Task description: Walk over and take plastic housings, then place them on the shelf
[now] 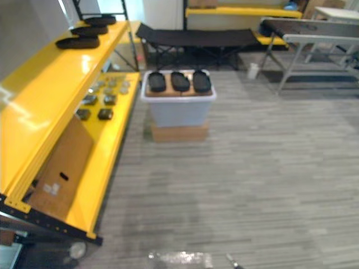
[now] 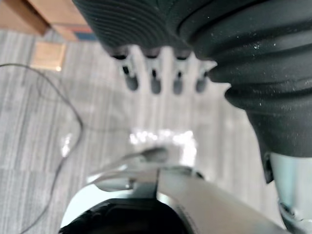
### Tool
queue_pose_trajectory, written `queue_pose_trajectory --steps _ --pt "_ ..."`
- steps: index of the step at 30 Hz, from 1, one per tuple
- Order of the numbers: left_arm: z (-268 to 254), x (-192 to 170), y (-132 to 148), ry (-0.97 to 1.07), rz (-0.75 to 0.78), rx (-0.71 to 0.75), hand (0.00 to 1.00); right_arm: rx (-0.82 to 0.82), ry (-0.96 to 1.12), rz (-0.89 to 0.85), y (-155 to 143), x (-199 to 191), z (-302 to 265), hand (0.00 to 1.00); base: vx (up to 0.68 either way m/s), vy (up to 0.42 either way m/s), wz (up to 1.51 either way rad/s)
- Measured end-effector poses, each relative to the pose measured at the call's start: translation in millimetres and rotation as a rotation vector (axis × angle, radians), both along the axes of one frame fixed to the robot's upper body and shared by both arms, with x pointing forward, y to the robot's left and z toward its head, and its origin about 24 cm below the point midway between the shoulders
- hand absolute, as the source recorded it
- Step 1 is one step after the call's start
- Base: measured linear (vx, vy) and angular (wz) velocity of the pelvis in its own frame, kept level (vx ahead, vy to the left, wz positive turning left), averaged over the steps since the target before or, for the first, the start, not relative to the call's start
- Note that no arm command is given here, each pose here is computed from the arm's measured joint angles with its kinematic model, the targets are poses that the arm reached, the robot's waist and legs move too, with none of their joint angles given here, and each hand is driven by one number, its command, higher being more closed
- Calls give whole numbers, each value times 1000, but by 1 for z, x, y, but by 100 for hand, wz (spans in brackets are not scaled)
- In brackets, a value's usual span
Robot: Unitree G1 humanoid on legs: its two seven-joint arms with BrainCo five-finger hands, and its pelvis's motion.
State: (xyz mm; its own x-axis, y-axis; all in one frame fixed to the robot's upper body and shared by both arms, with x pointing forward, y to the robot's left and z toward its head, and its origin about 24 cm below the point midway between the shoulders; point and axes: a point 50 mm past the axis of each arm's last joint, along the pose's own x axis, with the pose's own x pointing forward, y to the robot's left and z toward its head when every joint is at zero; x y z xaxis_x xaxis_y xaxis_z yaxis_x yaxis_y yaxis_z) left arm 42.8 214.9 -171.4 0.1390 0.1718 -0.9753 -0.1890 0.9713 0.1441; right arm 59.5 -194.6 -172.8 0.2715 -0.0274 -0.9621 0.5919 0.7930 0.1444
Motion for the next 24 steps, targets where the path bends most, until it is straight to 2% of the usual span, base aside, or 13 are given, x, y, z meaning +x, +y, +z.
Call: queue_pose_trajectory --steps 6,11,16,20,22,24 --pt "0 -1 -2 1 0 -18 0 -7 -35 0 -4 5 2 0 -76 14 -3" --pt "1 7 0 -17 19 -24 0 9 -105 -151 -8 14 5 0 -15 77 -8" --pt "3 12 6 -32 38 -11 0 48 -24 -150 3 -16 -1 0 106 8 -3" --pt "3 15 7 -44 76 -12 0 122 125 -177 16 -60 -5 0 329 -123 5" --pt "4 21 7 -85 110 -11 0 188 199 -244 31 -79 -5 0 438 -251 15" --pt "4 21 -2 -123 211 -38 0 191 277 -287 28 -97 -4 0 579 -328 18"
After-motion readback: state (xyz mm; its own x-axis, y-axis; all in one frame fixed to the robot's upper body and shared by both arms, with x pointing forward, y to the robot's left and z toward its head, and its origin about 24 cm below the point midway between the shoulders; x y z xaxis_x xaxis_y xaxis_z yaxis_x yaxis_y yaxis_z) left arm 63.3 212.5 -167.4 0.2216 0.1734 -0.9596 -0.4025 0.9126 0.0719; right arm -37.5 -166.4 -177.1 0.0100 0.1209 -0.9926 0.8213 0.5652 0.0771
